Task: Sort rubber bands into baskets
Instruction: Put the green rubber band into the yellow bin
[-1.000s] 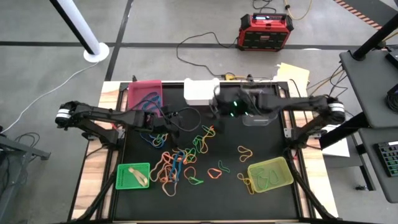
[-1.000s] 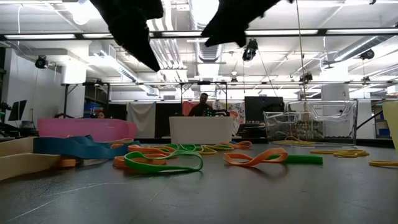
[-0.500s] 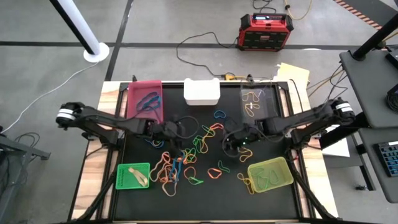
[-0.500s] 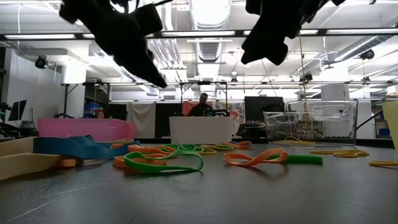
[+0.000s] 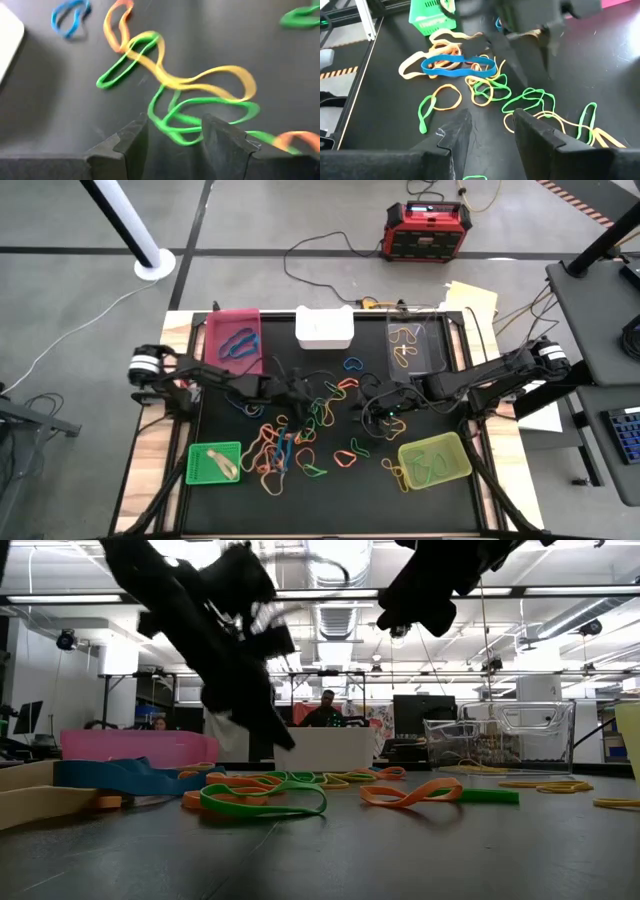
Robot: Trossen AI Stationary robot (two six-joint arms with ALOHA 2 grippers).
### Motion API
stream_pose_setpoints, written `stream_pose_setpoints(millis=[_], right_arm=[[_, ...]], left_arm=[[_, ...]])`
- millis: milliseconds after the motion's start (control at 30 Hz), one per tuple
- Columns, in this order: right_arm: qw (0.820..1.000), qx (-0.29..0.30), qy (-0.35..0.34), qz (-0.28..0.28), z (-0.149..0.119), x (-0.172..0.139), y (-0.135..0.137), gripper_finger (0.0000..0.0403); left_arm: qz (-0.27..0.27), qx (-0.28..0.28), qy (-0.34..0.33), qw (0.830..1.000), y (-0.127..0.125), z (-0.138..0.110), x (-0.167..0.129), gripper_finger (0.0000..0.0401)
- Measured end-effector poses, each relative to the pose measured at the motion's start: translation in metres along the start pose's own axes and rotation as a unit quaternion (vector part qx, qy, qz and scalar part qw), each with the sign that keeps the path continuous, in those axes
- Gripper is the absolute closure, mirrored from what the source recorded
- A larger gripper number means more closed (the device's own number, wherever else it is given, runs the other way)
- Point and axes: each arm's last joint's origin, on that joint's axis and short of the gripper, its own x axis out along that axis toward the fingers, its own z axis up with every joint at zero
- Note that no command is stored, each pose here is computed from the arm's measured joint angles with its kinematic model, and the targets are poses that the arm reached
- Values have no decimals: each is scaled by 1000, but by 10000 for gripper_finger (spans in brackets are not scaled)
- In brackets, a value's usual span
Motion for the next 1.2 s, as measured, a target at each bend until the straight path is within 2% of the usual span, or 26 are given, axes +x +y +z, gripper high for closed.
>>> stream_pose_setpoints(millis=[233,433,533,667,700,767,967,1200], right_arm=[[1000,0,-3,-1,0,0,0,266],[1000,-3,0,-2,0,1,0,266],[1000,-5,-3,-10,0,2,-1,268],[1000,-5,-3,-11,0,2,-1,268],[1000,-5,-3,-11,0,2,-1,268],[1000,-5,-3,-11,0,2,-1,269],[1000,-5,-4,-13,0,2,-1,269],[1000,-7,-11,-22,1,2,-1,271]], left_arm=[[16,-15,38,999,13,-6,30,235],[10,-10,38,999,12,-6,31,254],[6,-4,40,999,12,-6,31,285],[-1,-1,42,999,11,-7,31,354],[-5,0,42,999,11,-6,30,375],[-11,0,42,999,11,-6,28,393],[-13,4,27,1000,13,2,13,399],[-12,18,-31,999,17,22,-18,401]])
